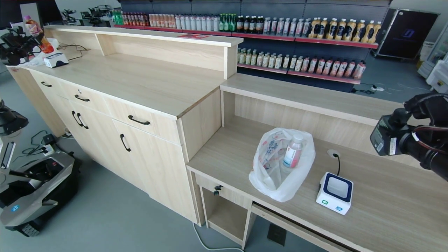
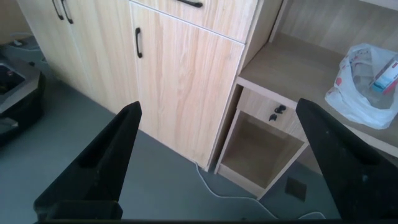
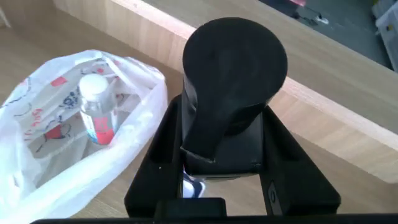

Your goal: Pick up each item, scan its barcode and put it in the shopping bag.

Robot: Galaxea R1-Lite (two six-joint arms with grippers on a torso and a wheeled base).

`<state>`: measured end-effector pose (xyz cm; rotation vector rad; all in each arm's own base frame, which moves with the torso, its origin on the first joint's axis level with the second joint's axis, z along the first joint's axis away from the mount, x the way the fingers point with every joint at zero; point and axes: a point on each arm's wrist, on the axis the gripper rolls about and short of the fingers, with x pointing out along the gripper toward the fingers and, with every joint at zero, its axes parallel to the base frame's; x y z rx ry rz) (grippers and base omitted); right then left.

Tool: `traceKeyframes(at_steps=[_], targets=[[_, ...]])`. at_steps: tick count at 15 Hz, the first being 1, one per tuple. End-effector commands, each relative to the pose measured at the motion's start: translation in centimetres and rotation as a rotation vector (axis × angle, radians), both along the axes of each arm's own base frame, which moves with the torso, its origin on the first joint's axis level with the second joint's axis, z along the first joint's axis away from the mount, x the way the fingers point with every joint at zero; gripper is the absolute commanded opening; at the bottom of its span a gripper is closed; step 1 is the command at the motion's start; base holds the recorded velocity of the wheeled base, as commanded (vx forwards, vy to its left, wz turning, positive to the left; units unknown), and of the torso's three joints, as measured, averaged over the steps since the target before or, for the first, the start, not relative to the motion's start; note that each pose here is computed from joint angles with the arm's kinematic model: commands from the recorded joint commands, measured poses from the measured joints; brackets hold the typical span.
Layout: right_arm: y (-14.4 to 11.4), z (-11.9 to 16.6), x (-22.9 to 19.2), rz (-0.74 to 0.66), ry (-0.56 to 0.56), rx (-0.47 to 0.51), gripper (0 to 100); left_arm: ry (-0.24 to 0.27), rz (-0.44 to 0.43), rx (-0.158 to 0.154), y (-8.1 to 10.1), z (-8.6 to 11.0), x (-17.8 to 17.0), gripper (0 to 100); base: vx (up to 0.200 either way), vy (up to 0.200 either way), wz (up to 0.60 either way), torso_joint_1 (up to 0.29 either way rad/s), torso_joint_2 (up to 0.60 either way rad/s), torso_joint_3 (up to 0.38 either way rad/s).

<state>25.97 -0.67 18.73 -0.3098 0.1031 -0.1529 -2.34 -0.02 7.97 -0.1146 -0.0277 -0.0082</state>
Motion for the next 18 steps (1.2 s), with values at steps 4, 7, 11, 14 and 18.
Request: traceKeyframes(at_steps=[4, 7, 11, 14, 18], targets=[[3.5, -2.8, 1.6, 0.148, 0.095, -0.046, 0, -0.001, 0.0, 0.0, 0.0, 0.0, 0.0, 100, 0.0, 0.0, 0.6, 0.006, 0.0, 0.001], [3.8, -7.0, 3.3, 0.18, 0.239, -0.033, 0, -0.001, 0.0, 0.0, 0.0, 0.0, 0.0, 100, 0.0, 0.0, 0.0, 0.0, 0.0, 0.0], [4.1, -8.5, 4.8, 0.29, 0.183, 0.042, 0, -0.001, 0.0, 0.0, 0.0, 0.0, 0.0, 100, 0.0, 0.0, 0.0, 0.0, 0.0, 0.0], [3.5, -7.2, 4.4, 0.275, 0.13, 0.04, 0, -0.001, 0.0, 0.0, 0.0, 0.0, 0.0, 100, 0.0, 0.0, 0.0, 0.0, 0.0, 0.0], [1.1, -7.5, 4.2, 0.194, 0.13, 0.051, 0, -0.001, 0.0, 0.0, 0.0, 0.0, 0.0, 100, 0.0, 0.0, 0.0, 0.0, 0.0, 0.0]])
